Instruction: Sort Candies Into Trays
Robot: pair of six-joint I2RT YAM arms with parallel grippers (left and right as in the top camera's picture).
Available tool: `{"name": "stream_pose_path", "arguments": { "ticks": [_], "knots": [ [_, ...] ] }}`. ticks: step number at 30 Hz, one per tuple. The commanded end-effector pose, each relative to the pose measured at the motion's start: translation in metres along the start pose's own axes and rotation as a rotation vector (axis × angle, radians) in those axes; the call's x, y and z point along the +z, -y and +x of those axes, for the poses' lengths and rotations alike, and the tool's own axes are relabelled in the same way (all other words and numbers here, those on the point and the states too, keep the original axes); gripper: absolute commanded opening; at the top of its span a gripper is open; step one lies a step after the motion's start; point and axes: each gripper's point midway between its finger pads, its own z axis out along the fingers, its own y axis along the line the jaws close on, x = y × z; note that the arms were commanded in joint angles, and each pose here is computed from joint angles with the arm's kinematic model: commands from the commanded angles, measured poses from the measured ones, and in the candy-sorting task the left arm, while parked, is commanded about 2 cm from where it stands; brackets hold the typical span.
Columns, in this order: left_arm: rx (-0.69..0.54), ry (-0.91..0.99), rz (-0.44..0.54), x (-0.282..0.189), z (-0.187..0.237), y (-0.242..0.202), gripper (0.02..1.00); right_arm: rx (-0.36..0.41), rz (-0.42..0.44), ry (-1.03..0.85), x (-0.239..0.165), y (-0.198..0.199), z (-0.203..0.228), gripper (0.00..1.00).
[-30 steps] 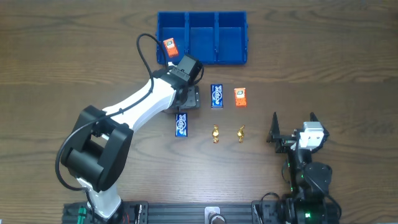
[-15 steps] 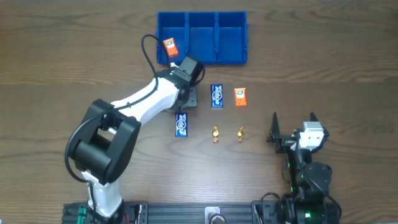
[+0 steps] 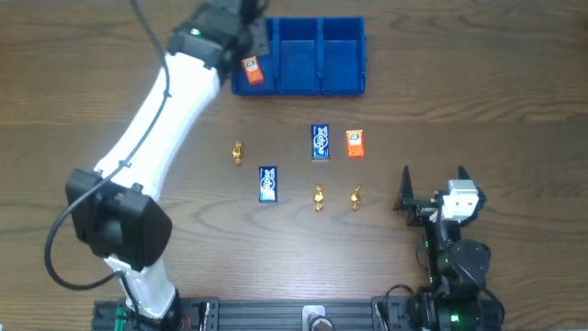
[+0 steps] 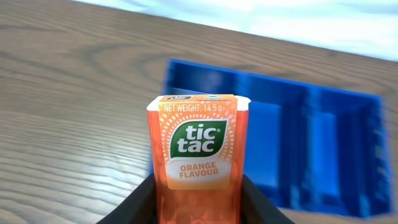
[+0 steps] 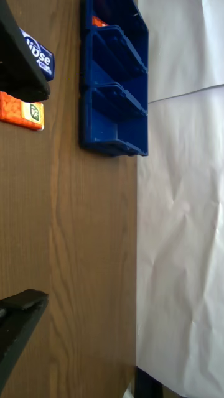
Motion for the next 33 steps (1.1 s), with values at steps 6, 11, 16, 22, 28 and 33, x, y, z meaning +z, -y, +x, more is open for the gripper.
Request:
{"name": "stream_pose_path", "arguments": {
  "ticks": [6,11,16,22,28,33],
  "knots": [
    [0.090,-0.133,-0.023,0.094,0.045,-0.011,0.332,-0.015,-0.005,0.002,0.000,-0.001,0.001,0.998],
    [0.087,-0.135,-0.009,0.103,0.048,-0.008,0.389,-0.015,-0.004,0.002,0.000,-0.001,0.001,0.998],
    [0.074,-0.136,-0.009,0.103,0.049,-0.006,0.906,-0.015,-0.005,0.002,0.000,-0.001,0.001,0.998],
    [0.149,-0.156,0.047,0.045,0.068,0.087,0.921,-0.015,-0.004,0.002,0.000,-0.001,0.001,0.998],
    [0.202,-0.283,0.148,0.010,0.190,0.199,0.877,-0.015,-0.004,0.002,0.000,-0.001,0.001,0.998],
    [0.172,-0.461,0.118,0.042,0.267,0.206,0.851,-0.015,-0.005,0.002,0.000,-0.001,0.001,0.998]
  ]
}}
